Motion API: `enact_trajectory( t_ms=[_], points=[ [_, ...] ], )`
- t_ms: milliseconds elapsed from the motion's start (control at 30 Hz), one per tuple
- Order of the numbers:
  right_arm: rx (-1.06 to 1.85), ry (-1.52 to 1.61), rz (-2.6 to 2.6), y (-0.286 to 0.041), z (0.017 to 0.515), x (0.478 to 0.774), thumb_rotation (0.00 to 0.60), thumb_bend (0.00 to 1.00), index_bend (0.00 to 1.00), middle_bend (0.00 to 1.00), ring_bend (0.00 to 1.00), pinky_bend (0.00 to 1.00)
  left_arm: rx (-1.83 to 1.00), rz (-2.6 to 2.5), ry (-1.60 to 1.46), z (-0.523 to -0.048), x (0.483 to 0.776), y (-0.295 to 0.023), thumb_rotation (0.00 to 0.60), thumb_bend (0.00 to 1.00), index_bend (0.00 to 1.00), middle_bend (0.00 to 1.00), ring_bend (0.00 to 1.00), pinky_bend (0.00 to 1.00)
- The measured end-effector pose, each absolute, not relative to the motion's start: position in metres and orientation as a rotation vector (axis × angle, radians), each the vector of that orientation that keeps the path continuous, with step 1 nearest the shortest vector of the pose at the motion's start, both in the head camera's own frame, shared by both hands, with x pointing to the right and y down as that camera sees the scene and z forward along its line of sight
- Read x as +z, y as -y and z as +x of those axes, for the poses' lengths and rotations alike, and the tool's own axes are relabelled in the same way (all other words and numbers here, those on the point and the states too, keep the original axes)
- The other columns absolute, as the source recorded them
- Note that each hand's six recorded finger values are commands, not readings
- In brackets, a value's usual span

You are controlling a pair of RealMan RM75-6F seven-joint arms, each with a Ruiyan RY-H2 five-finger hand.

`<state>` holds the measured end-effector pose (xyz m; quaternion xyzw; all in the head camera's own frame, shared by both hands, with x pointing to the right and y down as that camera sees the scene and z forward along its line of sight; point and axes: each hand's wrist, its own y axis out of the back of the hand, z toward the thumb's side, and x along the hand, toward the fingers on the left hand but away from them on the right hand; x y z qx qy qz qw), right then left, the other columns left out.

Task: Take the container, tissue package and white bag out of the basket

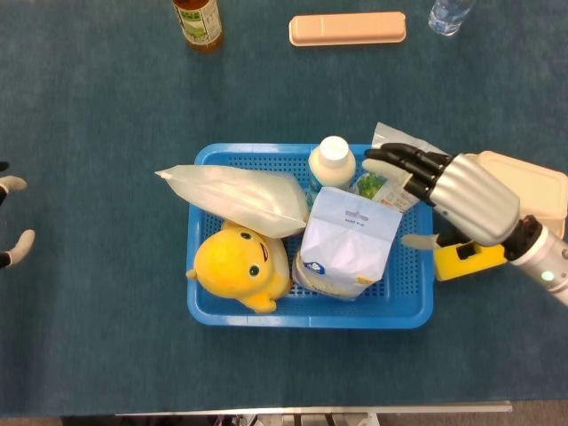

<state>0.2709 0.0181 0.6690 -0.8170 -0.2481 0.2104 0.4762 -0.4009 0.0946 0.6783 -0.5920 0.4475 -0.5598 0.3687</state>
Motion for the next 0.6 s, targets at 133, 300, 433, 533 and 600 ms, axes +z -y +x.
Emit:
enact_trajectory(
  t_ms=[133, 300, 433, 533, 600],
  points=[
    [0.505, 0.605, -2.016, -0.019, 0.267, 0.671, 0.6, 0.0, 0.02, 0.15, 0.14, 0.48, -1.435, -1.521, -1.148, -0.4, 0.678, -0.094, 0.6, 0.24, 0.3, 0.18, 0.12, 0.3],
    [0.492, 0.616, -2.051, -0.019, 0.263, 0.673, 0.6, 0.0, 0.11, 0.25, 0.24, 0.55, -1.437, -1.521, -1.15, -0.401, 0.678, -0.095, 0.6, 0.24, 0.3, 0.18, 0.12, 0.3],
    [0.48, 0.63, -2.077, -0.019, 0.26, 0.676, 0.6, 0.0, 0.23, 0.35, 0.34, 0.6, -1.437, -1.521, -1.153, -0.402, 0.678, -0.096, 0.6, 0.24, 0.31, 0.18, 0.12, 0.3],
    [0.477, 0.639, -2.086, -0.018, 0.259, 0.677, 0.6, 0.0, 0.3, 0.4, 0.39, 0.62, -1.437, -1.521, -1.155, -0.402, 0.678, -0.096, 0.6, 0.24, 0.31, 0.18, 0.12, 0.3],
    [0.479, 0.642, -2.088, -0.017, 0.259, 0.678, 0.6, 0.0, 0.35, 0.43, 0.42, 0.63, -1.438, -1.521, -1.156, -0.402, 0.678, -0.097, 0.6, 0.24, 0.31, 0.18, 0.12, 0.3]
  ],
)
